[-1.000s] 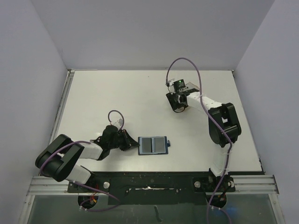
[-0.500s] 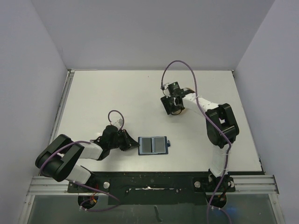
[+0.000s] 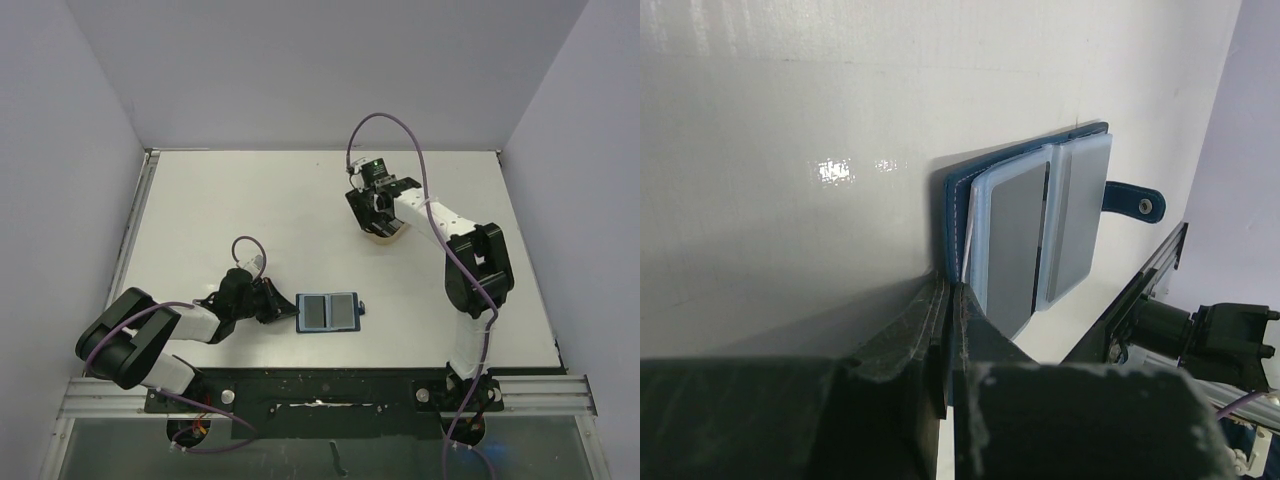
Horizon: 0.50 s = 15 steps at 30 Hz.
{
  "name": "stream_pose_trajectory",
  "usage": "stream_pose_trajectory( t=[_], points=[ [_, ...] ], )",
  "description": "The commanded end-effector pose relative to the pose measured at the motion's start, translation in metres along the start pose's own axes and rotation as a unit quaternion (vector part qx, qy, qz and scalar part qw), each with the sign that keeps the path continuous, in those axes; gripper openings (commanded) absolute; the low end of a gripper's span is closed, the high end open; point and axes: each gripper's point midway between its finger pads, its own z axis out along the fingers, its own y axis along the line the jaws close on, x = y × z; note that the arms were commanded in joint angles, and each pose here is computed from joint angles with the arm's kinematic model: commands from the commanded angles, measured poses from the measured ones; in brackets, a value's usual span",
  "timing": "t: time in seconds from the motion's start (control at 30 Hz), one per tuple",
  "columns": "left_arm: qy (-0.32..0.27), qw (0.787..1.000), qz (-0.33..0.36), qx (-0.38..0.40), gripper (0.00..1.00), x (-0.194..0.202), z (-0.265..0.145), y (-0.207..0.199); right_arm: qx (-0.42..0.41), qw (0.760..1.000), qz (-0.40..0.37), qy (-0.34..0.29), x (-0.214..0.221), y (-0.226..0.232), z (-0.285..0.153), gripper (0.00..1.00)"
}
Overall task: Put the credit cards into the card holder
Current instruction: Move the storage box to the center of the board, then pick up the credit card from the storage box.
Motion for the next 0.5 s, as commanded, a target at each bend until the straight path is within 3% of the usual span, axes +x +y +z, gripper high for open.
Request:
stream_pose_trajectory(
  t=[0.0,0.27,0.47],
  points=[
    [-0.006,1.000,0.012,0.028,0.00,-0.005,0.000,-0.015,0.094,0.994,-0.029,-0.041,-0.035,-0.050,-0.035,0.61],
    [-0.006,0.999,0.013,0.030,0.00,-0.005,0.001,-0.016,0.126,0.990,-0.050,-0.027,-0.035,-0.084,-0.018,0.72],
    [-0.005,1.000,0.013,0.027,0.00,-0.006,0.002,-0.015,0.081,0.995,-0.030,-0.050,-0.044,-0.096,-0.003,0.72]
  ],
)
